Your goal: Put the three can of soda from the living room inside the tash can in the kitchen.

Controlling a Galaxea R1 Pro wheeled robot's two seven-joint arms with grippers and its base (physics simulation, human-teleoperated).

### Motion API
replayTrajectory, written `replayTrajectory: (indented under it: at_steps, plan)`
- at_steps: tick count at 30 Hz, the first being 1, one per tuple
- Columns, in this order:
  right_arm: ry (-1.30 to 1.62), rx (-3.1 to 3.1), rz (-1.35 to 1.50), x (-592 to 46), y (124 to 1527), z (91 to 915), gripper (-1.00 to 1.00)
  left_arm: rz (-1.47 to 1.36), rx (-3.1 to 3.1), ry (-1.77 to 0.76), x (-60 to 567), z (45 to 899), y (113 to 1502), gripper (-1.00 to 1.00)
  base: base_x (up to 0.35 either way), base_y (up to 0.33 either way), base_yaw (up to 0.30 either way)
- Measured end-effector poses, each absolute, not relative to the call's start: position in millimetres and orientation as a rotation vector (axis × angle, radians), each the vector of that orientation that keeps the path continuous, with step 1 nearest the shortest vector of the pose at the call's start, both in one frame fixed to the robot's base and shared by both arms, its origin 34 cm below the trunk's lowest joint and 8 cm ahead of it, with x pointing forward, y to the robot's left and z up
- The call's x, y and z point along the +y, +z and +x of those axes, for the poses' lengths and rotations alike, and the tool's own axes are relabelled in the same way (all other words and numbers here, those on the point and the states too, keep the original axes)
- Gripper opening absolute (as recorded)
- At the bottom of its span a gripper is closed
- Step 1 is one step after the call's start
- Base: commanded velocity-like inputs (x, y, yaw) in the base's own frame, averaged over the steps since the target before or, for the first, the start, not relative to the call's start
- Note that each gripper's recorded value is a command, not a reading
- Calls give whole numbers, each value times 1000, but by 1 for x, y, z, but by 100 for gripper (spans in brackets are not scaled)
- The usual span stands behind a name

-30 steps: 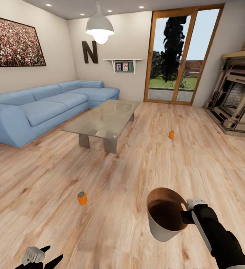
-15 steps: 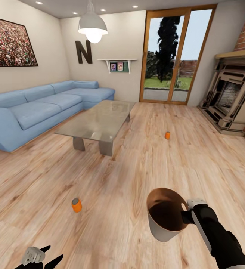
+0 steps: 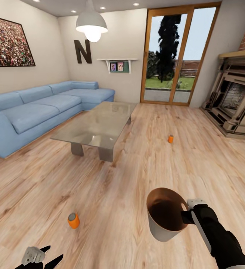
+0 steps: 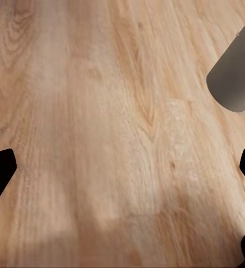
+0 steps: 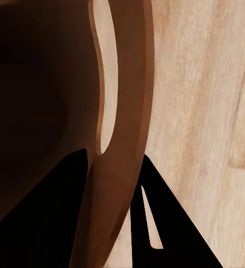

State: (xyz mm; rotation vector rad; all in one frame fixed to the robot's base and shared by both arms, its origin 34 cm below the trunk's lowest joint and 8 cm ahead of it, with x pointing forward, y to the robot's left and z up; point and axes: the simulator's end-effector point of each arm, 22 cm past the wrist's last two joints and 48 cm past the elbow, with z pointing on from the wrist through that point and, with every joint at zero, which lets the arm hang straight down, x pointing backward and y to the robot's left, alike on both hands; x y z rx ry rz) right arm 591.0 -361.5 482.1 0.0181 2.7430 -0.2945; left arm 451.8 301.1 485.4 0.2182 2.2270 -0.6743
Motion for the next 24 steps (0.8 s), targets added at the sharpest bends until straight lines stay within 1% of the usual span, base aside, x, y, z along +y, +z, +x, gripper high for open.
replayTrajectory:
  at_steps: [24]
  plan:
    - [-293, 2743, 18, -361, 482, 591, -100, 218, 2227, -674, 301, 452, 485, 100, 339, 100, 0]
